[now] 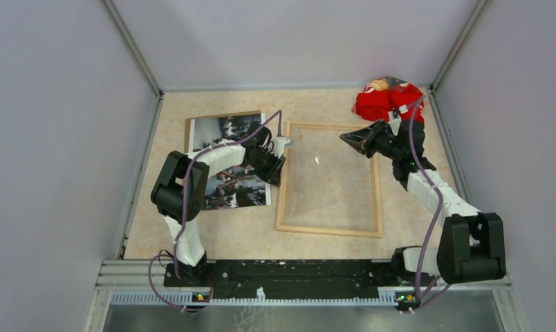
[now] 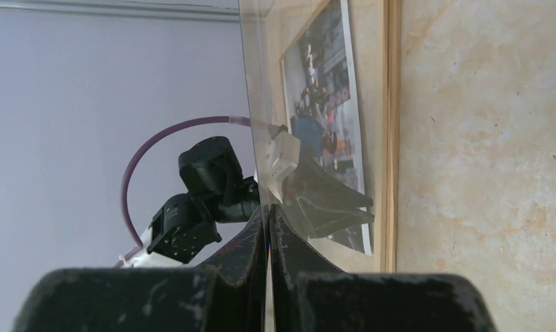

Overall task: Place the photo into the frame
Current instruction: Place the photo frame item in the photo frame.

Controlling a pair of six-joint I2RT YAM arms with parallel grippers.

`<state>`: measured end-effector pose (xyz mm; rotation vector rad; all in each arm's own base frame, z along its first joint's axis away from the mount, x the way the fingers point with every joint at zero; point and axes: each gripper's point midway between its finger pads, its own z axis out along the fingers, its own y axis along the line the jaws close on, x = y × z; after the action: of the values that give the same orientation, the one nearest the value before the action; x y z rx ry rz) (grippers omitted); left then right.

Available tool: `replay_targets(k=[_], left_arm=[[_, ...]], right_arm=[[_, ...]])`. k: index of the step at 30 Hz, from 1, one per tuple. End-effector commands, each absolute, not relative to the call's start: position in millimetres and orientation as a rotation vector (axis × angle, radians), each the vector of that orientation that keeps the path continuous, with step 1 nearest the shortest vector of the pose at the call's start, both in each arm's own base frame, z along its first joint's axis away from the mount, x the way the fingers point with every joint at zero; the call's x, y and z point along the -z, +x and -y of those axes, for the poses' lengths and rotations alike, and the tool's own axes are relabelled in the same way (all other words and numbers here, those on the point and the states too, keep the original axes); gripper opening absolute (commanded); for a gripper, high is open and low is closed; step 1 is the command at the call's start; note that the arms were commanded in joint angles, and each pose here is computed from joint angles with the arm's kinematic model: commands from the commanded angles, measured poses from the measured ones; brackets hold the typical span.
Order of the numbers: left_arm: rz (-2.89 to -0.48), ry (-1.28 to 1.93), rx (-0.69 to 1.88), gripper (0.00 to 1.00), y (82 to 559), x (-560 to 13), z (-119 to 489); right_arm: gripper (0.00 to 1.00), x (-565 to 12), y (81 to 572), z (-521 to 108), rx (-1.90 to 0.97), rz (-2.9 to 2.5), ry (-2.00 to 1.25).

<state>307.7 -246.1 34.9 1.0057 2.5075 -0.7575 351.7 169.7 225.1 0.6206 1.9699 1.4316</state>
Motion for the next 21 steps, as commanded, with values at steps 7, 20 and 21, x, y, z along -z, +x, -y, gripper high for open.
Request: replay_targets(k=[7,20,21], left_arm=[[-2.507,1.026,0.717,0.32,307,-27,242],[-2.508,1.026,0.725,0.27,306,-27,242],[-2.508,1.024,0.724,0.27,306,-27,242]], right_arm=[[0.00,-249,360,-176,-1.462,-1.884,0.617],[0.00,-259,373,-184,-1.426,-1.856,0.693],[0.00,-259,373,-186,-1.426,-1.857,0.692]])
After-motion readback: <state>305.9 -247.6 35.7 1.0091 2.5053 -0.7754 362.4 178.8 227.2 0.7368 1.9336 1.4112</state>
